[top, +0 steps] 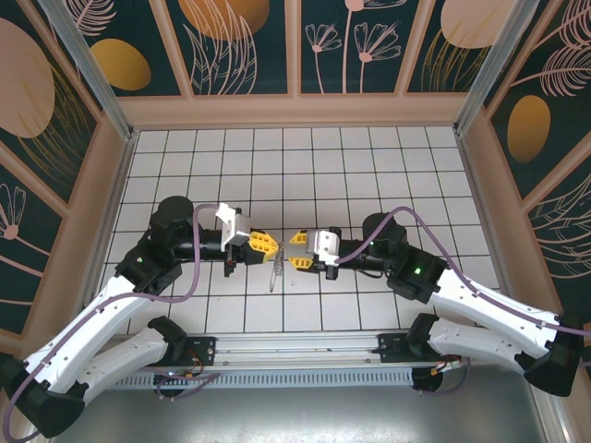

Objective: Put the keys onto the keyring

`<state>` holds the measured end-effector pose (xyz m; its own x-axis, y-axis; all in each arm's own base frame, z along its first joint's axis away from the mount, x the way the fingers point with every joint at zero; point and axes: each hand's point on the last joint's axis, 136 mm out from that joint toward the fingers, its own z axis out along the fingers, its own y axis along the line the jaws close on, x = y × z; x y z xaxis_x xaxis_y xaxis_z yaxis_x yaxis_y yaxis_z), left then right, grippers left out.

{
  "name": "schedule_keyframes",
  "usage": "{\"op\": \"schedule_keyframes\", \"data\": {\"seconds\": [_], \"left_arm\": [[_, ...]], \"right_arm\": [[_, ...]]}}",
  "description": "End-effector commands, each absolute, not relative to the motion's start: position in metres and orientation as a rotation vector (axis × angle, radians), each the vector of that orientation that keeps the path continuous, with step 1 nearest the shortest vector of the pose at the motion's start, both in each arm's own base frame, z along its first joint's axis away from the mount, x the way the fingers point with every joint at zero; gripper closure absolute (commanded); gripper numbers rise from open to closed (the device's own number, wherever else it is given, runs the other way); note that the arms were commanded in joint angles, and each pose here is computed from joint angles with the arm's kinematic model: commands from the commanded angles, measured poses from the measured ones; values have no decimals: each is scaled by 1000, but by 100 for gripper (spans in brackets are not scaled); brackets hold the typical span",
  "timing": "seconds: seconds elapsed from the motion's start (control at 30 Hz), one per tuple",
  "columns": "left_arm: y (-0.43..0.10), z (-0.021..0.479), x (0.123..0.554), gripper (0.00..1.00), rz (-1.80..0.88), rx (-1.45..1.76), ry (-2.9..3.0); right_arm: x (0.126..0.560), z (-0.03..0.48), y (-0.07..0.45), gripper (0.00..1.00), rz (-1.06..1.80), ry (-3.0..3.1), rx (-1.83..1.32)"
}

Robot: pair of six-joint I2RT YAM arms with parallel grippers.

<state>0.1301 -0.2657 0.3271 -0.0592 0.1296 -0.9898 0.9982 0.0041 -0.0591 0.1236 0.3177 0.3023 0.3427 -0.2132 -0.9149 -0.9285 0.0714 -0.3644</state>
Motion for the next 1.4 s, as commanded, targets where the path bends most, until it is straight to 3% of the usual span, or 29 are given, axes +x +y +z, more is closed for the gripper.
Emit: {"op": "schedule_keyframes", "data": {"seconds": [0.0,0.77,1.03,1.37], "left_arm": [[-266,335,123,100,-1226,1300,1310],[-266,331,118,100,-1264,1319,1317],[-266,332,118,100,-1265,1315,1314],[-266,341,120,100,-1285,1243,1252]], "right_arm": [[119,320,323,66,771,1031,-1415],[119,333,335,65,789,979,-1404],[119,327,339,86,788,978,-1425],[121,326,338,100,716,970,-1365]]}}
